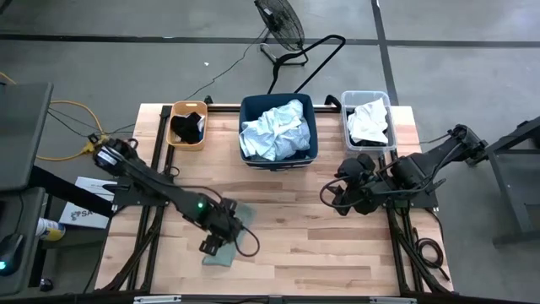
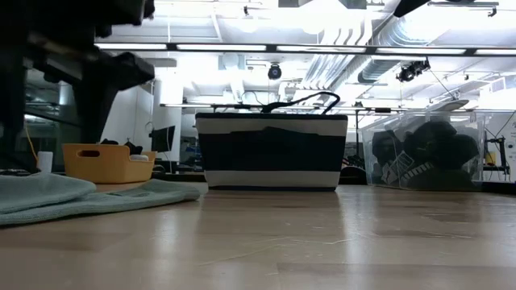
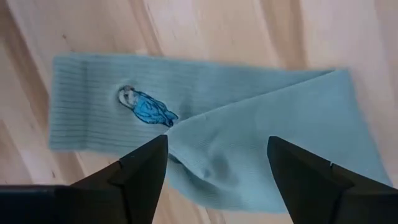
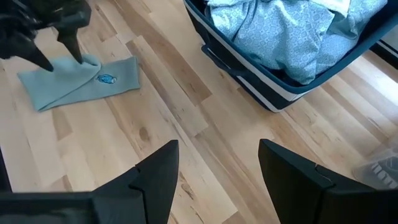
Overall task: Pick & Place Cloths
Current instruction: Put the gray sock into the yellow bin
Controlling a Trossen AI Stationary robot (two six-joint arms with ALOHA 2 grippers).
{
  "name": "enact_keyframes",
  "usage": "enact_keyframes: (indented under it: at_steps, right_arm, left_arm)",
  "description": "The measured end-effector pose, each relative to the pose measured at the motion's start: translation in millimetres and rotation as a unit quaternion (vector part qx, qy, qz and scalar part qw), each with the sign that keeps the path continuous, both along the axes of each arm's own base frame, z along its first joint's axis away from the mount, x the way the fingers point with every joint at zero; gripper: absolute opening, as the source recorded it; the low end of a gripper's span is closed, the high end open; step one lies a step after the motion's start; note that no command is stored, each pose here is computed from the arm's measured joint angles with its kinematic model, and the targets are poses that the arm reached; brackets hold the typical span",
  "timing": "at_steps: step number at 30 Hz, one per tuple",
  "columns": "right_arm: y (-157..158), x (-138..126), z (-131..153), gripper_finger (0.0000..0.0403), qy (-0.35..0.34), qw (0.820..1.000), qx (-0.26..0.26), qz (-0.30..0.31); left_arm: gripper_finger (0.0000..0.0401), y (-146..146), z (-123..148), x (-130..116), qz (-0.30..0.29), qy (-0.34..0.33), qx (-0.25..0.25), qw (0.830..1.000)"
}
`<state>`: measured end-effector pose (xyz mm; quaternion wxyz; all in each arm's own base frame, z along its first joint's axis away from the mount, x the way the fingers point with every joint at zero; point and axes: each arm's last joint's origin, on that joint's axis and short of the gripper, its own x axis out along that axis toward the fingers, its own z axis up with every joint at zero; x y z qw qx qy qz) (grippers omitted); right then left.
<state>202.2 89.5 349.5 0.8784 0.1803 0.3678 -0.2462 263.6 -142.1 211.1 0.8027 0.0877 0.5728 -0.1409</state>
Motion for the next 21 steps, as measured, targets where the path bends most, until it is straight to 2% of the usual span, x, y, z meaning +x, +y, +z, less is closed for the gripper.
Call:
enact_keyframes:
  at_steps: [13, 21]
  right_arm:
    - [0.3, -0.1, -0.1, 0.0213, 0.002, 1.000, 0.004, 0.003]
    - [0.3, 0.0, -0.1, 0.0213, 0.001, 1.000, 0.005, 0.002]
  left_arm:
    - [0.0271, -9.1, -48.8, 17.3, 0.005, 0.050, 0.032, 0.998]
    - [0.0271, -15.0, -70.2, 26.1, 0.001, 0.063, 0.020, 0.998]
